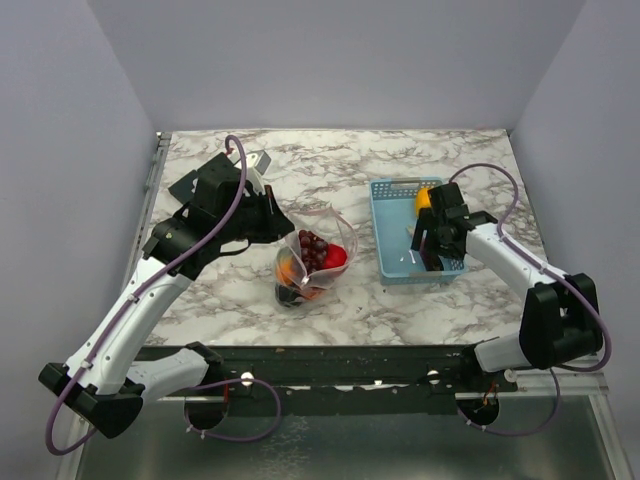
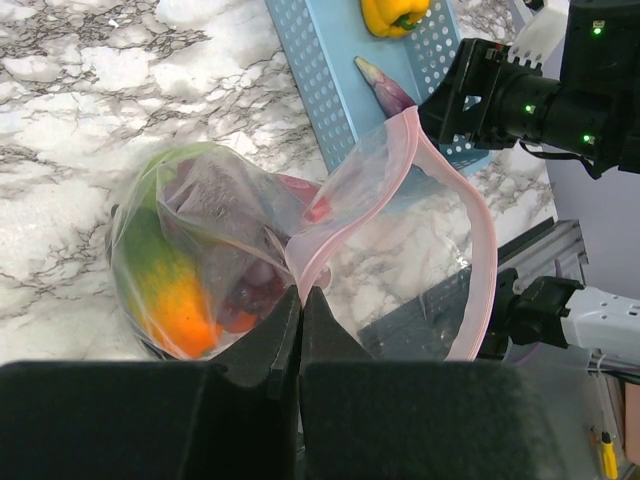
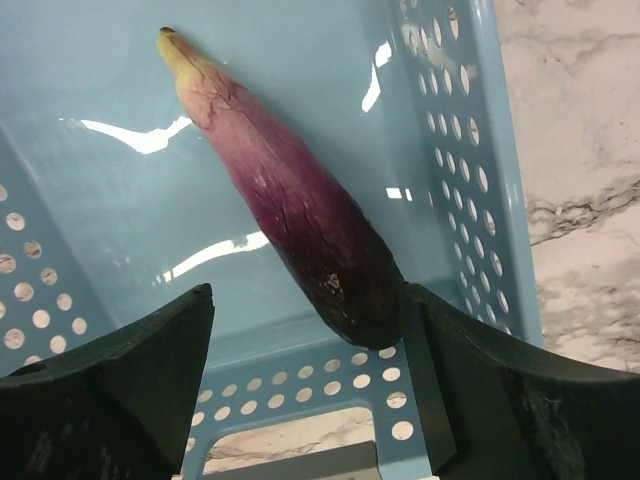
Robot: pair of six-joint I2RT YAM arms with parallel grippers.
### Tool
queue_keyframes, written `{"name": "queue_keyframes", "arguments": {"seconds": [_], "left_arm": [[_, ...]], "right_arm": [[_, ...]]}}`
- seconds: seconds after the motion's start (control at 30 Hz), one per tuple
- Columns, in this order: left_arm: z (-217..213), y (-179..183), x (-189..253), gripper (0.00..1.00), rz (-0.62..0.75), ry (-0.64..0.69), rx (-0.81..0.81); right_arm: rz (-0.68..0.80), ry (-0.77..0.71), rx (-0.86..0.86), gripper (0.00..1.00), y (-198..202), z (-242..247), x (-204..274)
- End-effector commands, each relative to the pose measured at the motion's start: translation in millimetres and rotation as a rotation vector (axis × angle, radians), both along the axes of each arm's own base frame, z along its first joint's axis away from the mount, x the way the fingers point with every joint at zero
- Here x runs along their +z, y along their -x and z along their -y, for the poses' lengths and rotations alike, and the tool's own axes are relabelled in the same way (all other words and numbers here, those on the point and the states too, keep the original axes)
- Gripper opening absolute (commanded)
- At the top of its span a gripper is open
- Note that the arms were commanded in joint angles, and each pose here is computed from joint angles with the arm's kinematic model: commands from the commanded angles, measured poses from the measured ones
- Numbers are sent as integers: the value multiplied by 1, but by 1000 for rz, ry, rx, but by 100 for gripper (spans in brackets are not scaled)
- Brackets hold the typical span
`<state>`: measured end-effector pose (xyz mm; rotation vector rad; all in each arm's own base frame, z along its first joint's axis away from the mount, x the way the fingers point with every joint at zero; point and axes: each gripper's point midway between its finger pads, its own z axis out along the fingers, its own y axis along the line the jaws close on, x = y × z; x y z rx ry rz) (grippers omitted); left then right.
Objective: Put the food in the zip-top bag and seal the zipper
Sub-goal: Pick up the fake vegetable from the bin.
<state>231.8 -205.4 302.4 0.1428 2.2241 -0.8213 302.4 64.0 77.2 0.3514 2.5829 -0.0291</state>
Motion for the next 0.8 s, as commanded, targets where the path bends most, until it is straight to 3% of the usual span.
{"name": "queue_keyframes", "arguments": {"seconds": [0.0, 0.33, 0.6, 0.77], "left_arm": [[2, -4, 1, 0, 29, -1, -15], [4, -5, -5, 0, 24, -10, -30], [4, -4, -11, 0, 19, -14, -33], [5, -5, -12, 0, 16, -13, -35]], "right_arm": [[-1, 66, 21, 81, -8, 11, -6], [-94, 60, 46, 80, -2, 7, -36], [-129, -14, 84, 65, -5, -10, -47], [-121, -43, 98, 51, -15, -18, -41]]}}
